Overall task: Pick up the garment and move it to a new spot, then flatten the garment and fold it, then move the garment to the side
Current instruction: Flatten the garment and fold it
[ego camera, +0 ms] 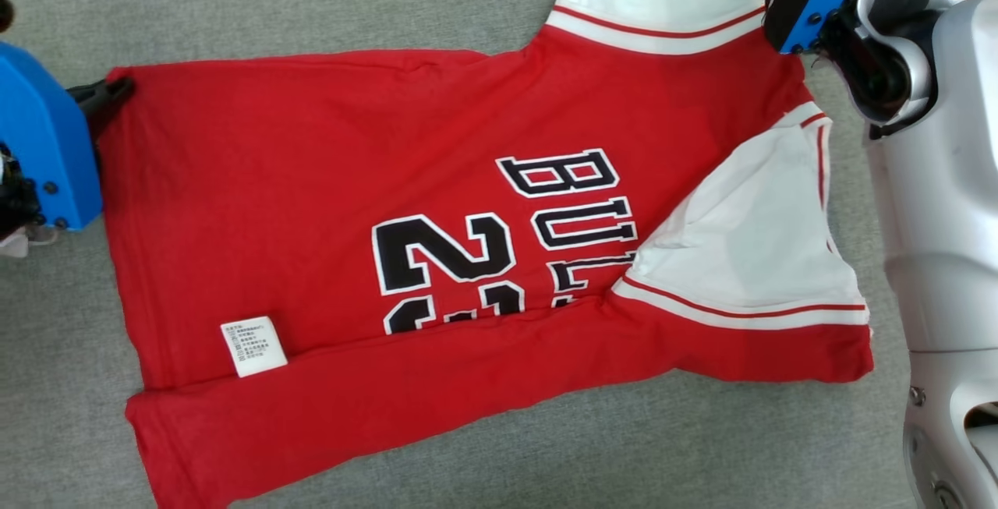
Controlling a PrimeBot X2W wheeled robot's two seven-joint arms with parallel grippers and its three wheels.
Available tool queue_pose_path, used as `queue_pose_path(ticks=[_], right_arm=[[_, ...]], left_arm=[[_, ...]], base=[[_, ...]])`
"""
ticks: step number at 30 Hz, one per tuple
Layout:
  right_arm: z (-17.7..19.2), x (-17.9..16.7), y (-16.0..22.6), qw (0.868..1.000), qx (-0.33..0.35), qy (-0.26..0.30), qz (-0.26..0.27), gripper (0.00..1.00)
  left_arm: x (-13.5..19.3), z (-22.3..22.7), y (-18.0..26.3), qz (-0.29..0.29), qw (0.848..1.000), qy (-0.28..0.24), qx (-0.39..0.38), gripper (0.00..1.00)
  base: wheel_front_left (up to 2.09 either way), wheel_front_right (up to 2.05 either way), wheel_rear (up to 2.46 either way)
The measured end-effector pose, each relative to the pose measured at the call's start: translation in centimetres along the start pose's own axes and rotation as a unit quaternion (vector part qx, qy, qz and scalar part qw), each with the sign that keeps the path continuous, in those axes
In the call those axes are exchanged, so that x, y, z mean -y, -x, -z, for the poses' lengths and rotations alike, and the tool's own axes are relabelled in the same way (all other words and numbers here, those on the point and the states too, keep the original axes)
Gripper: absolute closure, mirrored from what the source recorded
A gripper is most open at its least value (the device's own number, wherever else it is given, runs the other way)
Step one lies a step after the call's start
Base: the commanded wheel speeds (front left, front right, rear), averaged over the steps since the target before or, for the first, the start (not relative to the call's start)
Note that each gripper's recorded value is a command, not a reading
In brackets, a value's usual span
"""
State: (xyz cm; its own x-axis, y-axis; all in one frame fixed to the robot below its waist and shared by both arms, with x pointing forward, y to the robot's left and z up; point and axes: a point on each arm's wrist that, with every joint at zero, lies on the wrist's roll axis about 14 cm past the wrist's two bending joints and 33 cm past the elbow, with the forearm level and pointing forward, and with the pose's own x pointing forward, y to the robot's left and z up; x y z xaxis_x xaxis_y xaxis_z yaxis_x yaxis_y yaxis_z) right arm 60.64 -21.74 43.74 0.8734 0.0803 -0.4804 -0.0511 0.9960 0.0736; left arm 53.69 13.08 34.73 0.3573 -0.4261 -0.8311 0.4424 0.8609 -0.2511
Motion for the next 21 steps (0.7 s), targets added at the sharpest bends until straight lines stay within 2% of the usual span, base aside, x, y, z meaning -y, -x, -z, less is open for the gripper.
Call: queue_pose_path(ticks=[2, 11, 16, 19, 21], right_arm=[[0.7, 0.1, -0.5, 1.000, -0.017, -0.011, 0.002, 0.00], [3.5, -0.8, -3.9, 0.991, -0.130, 0.013, 0.010, 0.00], [3.7, -0.6, -6.0, 0.990, -0.139, 0.007, 0.020, 0.00], [5.1, -1.6, -7.1, 0.987, -0.159, 0.008, 0.012, 0.00], [5.4, -1.9, -7.6, 0.984, -0.174, 0.024, 0.010, 0.00]], left_arm=[[0.1, -0.1, 0.1, -0.002, 1.000, -0.012, 0.013, 1.00], [1.4, 0.5, 1.0, 0.011, 0.998, -0.023, 0.062, 1.00], [1.5, 0.4, 1.2, 0.008, 0.996, -0.019, 0.086, 1.00], [1.2, 0.6, 0.9, 0.006, 0.996, -0.013, 0.090, 1.00], [0.9, 0.9, 0.7, 0.005, 0.996, -0.012, 0.090, 1.00]], base=[[0.00, 0.00, 0.00], [0.00, 0.00, 0.00], [0.00, 0.00, 0.00], [0.00, 0.00, 0.00], [0.00, 0.00, 0.00]])
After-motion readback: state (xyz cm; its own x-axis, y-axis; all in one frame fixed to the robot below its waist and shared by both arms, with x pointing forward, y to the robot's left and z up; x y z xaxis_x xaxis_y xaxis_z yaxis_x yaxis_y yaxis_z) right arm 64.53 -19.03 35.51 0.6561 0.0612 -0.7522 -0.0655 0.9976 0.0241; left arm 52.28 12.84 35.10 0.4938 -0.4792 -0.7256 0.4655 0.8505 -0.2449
